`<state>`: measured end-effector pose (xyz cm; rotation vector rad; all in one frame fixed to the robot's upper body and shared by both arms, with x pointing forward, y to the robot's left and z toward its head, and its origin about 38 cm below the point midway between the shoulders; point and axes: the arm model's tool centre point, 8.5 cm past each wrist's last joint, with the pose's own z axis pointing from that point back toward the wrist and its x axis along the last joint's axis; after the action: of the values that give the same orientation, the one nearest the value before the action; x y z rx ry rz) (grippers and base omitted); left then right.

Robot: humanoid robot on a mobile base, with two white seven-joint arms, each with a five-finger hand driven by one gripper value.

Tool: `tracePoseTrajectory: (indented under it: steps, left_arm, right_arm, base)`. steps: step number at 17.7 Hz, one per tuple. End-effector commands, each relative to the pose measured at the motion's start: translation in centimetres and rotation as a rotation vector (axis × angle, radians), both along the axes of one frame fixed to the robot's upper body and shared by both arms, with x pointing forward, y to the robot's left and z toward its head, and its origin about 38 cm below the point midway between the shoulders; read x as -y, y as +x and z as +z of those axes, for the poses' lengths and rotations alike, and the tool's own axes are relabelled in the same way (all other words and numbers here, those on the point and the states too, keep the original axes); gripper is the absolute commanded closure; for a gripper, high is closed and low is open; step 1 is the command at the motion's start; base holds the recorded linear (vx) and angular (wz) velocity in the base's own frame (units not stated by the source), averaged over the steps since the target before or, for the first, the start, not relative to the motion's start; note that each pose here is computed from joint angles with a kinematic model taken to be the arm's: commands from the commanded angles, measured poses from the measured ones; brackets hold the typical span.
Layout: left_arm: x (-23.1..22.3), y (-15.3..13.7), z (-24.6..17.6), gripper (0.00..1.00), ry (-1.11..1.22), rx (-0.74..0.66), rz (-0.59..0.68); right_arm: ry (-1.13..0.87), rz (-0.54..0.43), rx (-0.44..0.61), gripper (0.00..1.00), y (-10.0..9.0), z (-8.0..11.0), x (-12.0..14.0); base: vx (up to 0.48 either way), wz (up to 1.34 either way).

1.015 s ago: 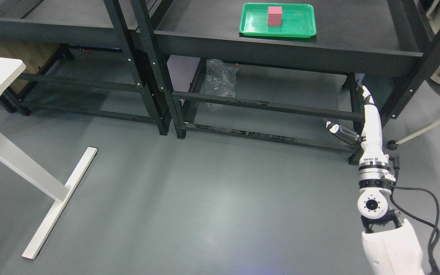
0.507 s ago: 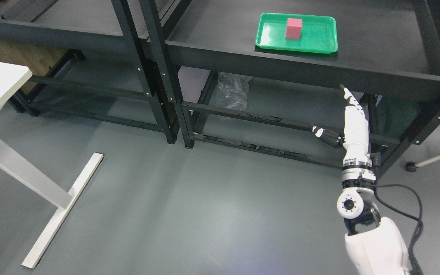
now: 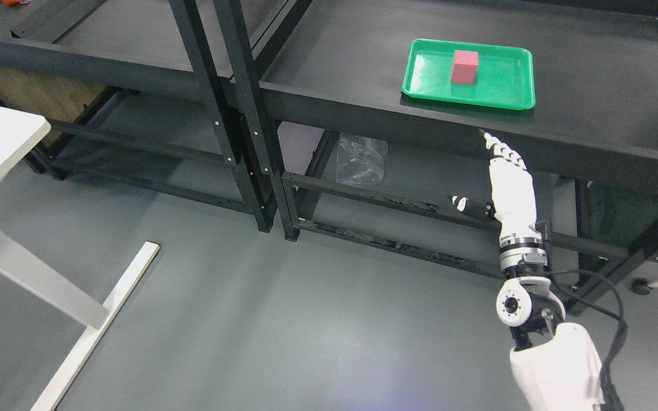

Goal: Pick pink block from left shelf to tray
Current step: 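Reach the right hand over the green tray toward the pink cube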

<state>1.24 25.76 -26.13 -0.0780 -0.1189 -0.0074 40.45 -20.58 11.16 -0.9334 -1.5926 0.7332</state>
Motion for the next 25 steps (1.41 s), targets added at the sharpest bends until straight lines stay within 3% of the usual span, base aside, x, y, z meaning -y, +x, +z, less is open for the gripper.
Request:
tracePoseTrajectory:
  steps: [1,4,8,25]
  left_arm:
    - [-1.1,-0.7,0.0,0.00,0.015,-0.003,0.000]
    - [-1.1,-0.7,0.0,0.00,0.015,-0.003,0.000]
    - [-1.1,-0.7,0.0,0.00,0.015,-0.003,0.000]
    - [-1.1,-0.7,0.0,0.00,0.015,-0.003,0.000]
  right_arm:
    - [-0.278,-0.149,0.345,0.00,-0.5,4.5,0.8]
    - [-0.266,-0.141,0.338,0.00,-0.6,4.3,0.6]
    - [-0.284,-0.060,0.114,0.01,0.5,2.8,0.3]
    - [-0.199,-0.055,0.067,0.01,0.8,2.0,0.9]
  base:
    - [0.253,0.03]
    - [0.235,0.00]
    - [0.270,-0.04]
    - [0.249,-0.07]
